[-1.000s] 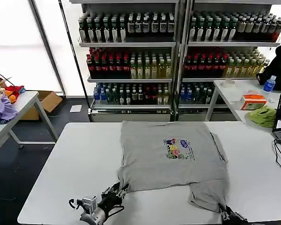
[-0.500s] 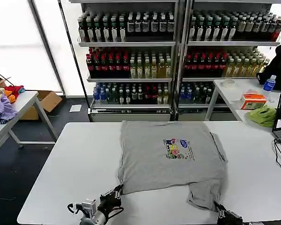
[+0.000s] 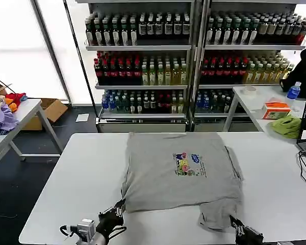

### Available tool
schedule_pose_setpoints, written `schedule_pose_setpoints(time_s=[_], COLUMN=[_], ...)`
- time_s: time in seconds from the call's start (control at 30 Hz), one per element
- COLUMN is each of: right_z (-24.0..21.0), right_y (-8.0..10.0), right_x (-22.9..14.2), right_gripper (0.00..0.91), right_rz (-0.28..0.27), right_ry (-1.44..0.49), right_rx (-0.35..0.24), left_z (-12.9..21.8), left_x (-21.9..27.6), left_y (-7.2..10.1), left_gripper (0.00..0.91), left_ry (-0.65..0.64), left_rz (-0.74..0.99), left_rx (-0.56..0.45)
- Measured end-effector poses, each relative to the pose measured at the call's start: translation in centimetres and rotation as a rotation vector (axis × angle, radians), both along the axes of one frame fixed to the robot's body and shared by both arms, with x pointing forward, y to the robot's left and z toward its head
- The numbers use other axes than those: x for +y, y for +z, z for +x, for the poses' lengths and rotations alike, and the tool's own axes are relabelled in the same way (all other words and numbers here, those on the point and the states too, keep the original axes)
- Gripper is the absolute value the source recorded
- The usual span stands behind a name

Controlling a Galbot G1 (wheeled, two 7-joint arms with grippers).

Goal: Fold and organize the clothes.

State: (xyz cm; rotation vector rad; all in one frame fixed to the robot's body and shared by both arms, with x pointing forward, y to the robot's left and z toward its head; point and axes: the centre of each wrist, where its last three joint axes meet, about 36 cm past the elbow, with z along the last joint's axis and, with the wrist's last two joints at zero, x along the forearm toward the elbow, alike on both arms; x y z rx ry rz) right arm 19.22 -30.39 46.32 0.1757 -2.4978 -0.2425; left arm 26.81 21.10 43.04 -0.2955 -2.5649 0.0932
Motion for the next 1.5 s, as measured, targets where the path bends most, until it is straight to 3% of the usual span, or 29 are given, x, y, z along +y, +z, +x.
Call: schedule_pose_setpoints(time_s=[0.23, 0.43, 0.63, 0.8, 0.97, 1.23, 1.47, 1.5], right_z=[-1.5, -1.4, 0.7, 3.5, 6.2, 11.3, 16.1, 16.7], right_y=[0.9, 1.6, 1.6, 1.2, 0.5, -1.2, -3.8, -4.2], right_x=[1.0, 1.5, 1.9, 1.7, 1.1, 0.5, 1.2, 1.4], right_gripper=[0.000, 0.000, 0.000, 0.000, 0.000, 0.000, 0.000, 0.111], right_rz=[0.029, 0.063, 0.098, 0.107, 0.107, 0.043, -0.024, -0.032], right_ry=[0.023, 0.007, -0.043, -0.078, -0.105, -0.111, -0.096, -0.093], right_rx=[-0.001, -0.080, -0.191, -0.290, -0.346, -0.404, -0.413, -0.412], left_z=[-2.3, -3.3, -2.2, 0.2, 3.3, 8.7, 13.4, 14.2], left_x=[1.5, 2.3, 3.2, 3.8, 4.3, 4.7, 4.5, 4.6], left_y=[1.5, 2.3, 3.3, 3.7, 3.6, 2.7, 2.0, 2.0], left_gripper=[0.010, 0.010, 0.010, 0.010, 0.010, 0.010, 0.030, 0.071], left_ry=[-0.016, -0.041, -0.067, -0.093, -0.115, -0.127, -0.112, -0.106], left_rz=[0.066, 0.100, 0.093, 0.056, 0.017, -0.049, -0.073, -0.074], left_rx=[0.032, 0.052, 0.025, -0.010, -0.032, -0.042, -0.053, -0.056])
